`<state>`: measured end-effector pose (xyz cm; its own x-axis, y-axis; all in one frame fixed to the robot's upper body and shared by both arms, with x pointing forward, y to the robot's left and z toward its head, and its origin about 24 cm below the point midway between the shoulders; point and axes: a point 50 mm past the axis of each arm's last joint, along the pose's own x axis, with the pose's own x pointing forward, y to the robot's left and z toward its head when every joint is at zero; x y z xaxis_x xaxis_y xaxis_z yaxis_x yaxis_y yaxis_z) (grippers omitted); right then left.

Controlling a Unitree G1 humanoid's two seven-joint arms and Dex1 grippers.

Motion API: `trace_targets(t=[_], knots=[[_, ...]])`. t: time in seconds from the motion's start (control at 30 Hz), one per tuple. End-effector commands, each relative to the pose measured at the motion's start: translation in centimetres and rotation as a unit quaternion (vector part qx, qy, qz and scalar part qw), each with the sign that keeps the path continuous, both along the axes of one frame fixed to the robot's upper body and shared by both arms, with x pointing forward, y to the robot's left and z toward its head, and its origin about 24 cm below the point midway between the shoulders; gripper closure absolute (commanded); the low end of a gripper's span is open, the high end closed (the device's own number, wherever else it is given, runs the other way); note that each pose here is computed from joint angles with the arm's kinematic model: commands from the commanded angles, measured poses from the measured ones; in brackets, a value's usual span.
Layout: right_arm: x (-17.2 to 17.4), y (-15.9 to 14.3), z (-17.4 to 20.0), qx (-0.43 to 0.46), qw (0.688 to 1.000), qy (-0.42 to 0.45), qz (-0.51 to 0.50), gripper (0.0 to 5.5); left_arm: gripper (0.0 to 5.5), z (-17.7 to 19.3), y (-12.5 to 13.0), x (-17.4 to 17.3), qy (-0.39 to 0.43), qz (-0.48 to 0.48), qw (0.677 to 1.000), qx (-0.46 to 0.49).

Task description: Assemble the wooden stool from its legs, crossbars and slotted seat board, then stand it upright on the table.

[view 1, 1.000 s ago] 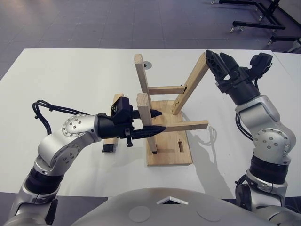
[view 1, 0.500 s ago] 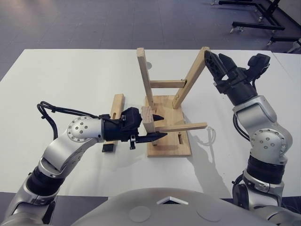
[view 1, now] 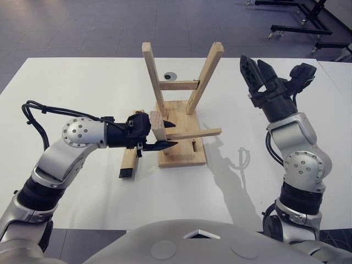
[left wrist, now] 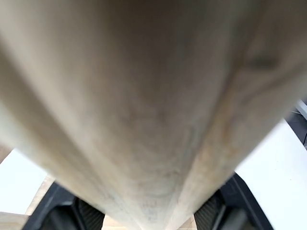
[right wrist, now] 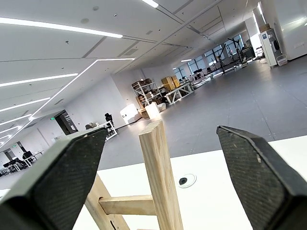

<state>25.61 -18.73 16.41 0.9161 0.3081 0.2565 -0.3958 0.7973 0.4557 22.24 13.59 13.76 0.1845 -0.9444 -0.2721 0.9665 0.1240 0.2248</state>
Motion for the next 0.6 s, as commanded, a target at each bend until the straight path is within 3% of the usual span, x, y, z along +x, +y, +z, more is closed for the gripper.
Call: trace_targets(t=[0.03,0.13,0.17,0.47,0.6], knots=[[0.3,0.0,0.2,-0.001,1.0,-0.009,-0.003,1.31,3.46,-2.3,2.0,1.0,0.022,0.059,0.994,0.085],[0.5,0.0,0.2,-0.002,1.0,-0.013,-0.005,1.31,3.46,-2.8,2.6,1.2,0.029,0.07,0.994,0.084],[0.5,0.0,0.2,-0.002,1.0,-0.014,-0.005,1.31,3.09,-2.9,2.8,1.4,0.028,0.076,0.993,0.081],[0.4,-0.6,0.1,0.0,1.0,-0.021,-0.019,1.31,1.72,-0.4,3.3,1.4,-0.032,0.079,0.996,0.041],[0.3,-0.9,0.1,-0.001,0.999,-0.022,-0.028,1.31,1.72,0.6,3.2,0.7,-0.046,0.069,0.996,0.035]])
